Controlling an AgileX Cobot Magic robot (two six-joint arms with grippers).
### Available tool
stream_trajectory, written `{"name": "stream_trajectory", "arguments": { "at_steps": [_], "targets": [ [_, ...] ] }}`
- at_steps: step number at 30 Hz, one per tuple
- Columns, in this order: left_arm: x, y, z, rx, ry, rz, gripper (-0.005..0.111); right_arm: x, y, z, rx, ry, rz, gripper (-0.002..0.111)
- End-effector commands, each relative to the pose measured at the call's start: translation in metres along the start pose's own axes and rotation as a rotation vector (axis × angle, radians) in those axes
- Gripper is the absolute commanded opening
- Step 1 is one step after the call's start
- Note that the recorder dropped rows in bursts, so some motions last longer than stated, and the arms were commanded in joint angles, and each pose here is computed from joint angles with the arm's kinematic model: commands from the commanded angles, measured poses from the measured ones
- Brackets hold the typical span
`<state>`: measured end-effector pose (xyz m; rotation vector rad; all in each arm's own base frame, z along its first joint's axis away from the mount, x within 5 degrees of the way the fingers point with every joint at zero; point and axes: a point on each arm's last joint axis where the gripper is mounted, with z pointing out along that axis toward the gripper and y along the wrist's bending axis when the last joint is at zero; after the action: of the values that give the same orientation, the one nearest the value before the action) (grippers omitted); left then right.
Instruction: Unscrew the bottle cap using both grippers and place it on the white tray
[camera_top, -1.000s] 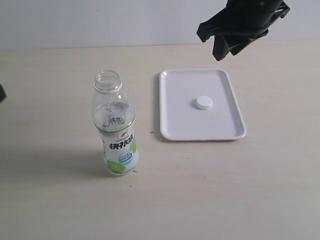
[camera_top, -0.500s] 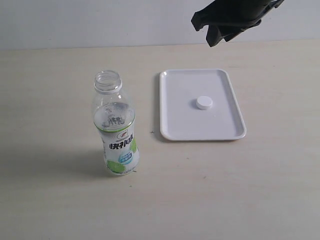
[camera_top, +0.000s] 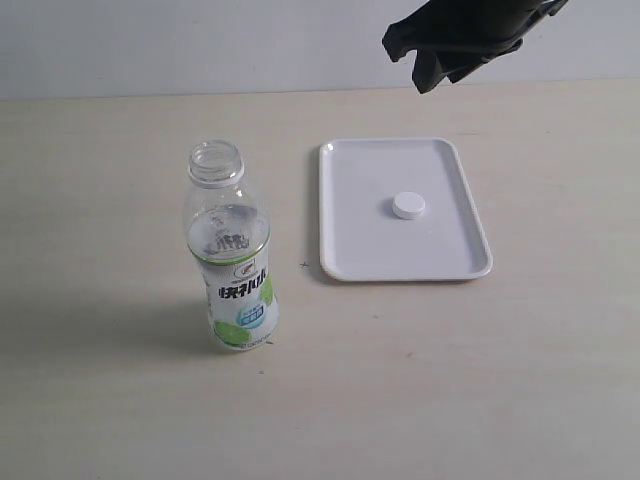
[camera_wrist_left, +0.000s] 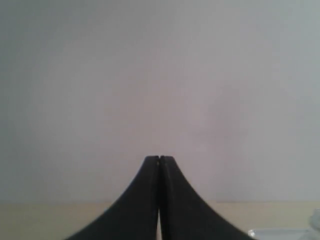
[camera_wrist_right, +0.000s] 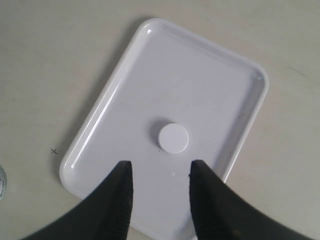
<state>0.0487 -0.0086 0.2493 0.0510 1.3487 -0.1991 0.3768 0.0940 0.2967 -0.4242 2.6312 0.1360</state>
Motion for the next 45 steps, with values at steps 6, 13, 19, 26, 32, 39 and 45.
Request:
{"name": "stream_trajectory", "arguments": {
  "at_steps": [6,13,19,26,32,39,45],
  "targets": [
    [0.035,0.015,-0.005,-0.172,0.267,0.05,0.0,-0.001,-0.001,-0.004,0.004,-0.02,0.003,0.037],
    [0.059,0.011,-0.008,-0.107,0.391,0.079,0.0,-0.001,-0.001,-0.004,0.004,-0.02,0.003,0.037],
    [0.066,0.013,-0.012,-0.139,0.483,0.017,0.0,-0.001,-0.001,-0.004,0.004,-0.02,0.003,0.037],
    [0.066,0.013,-0.012,-0.139,0.483,0.02,0.0,-0.001,-0.001,-0.004,0.004,-0.02,0.003,0.037],
    [0.066,0.013,-0.012,-0.139,0.483,0.02,0.0,-0.002,-0.001,-0.004,0.005,-0.032,0.003,0.037],
    [0.066,0.013,-0.012,-0.139,0.483,0.02,0.0,-0.006,-0.004,0.001,0.032,-0.091,-0.064,0.037],
    [0.066,0.013,-0.012,-0.139,0.483,0.02,0.0,0.027,-0.002,-0.005,0.064,-0.221,-0.072,0.037]
  ]
}}
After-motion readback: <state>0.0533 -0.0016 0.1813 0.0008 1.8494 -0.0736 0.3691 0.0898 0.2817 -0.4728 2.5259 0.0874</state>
